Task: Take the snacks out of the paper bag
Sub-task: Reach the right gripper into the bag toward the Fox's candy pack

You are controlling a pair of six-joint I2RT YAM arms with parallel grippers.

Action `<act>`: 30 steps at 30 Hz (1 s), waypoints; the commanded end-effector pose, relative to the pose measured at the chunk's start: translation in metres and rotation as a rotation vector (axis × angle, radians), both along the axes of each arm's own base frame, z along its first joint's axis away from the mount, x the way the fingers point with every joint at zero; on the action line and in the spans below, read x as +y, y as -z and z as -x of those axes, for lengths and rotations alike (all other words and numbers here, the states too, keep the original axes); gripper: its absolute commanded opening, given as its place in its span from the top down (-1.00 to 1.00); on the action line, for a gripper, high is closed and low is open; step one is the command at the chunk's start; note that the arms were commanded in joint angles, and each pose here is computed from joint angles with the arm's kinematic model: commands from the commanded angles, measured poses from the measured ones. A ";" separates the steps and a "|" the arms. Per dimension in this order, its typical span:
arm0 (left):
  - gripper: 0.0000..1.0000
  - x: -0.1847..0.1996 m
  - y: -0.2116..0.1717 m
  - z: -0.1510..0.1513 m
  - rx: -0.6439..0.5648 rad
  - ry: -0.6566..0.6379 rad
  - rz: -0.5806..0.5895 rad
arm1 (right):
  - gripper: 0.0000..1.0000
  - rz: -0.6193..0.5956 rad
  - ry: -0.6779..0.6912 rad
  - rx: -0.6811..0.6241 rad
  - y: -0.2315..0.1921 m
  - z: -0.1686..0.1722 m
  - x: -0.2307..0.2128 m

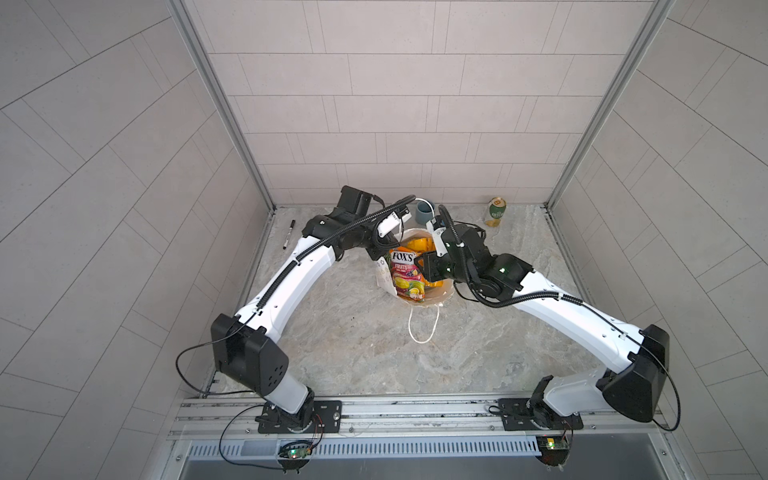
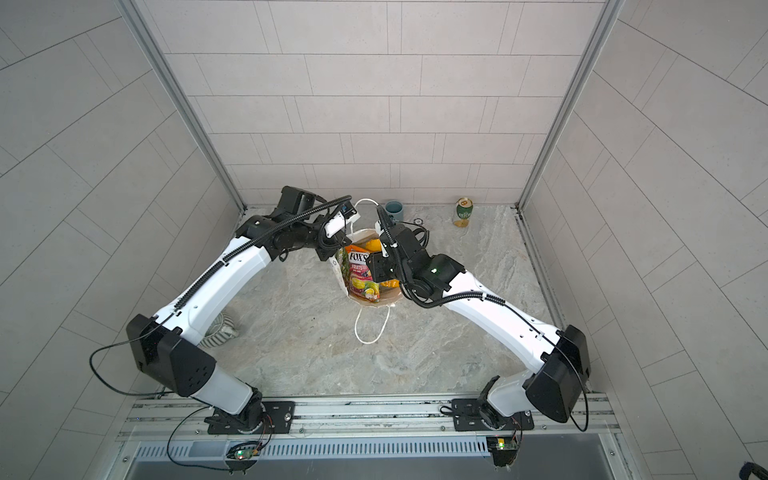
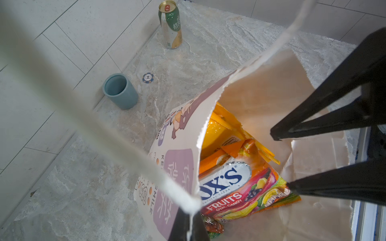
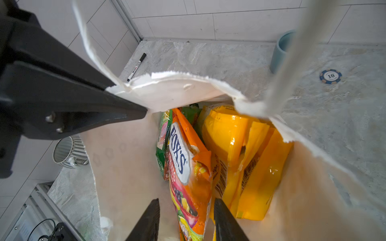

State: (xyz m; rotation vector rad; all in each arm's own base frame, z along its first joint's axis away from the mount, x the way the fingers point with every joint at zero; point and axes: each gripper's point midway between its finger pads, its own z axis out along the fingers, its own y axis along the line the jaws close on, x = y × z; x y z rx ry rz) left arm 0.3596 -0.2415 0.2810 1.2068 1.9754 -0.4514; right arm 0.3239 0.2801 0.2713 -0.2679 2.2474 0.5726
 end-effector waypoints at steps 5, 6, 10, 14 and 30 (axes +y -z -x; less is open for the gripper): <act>1.00 -0.018 -0.033 -0.002 -0.060 0.048 0.116 | 0.10 0.005 0.062 -0.006 0.005 -0.016 0.003; 1.00 -0.018 -0.033 -0.001 -0.058 0.048 0.119 | 0.10 0.007 0.064 0.002 0.009 -0.017 0.005; 1.00 -0.017 -0.032 0.001 -0.063 0.050 0.119 | 0.24 0.003 0.050 0.009 0.013 -0.021 0.012; 1.00 -0.017 -0.031 0.001 -0.064 0.048 0.117 | 0.38 -0.002 0.033 0.002 0.015 -0.023 0.017; 1.00 -0.016 -0.027 0.000 -0.055 0.042 0.117 | 1.00 -0.034 -0.019 -0.037 -0.007 -0.012 0.016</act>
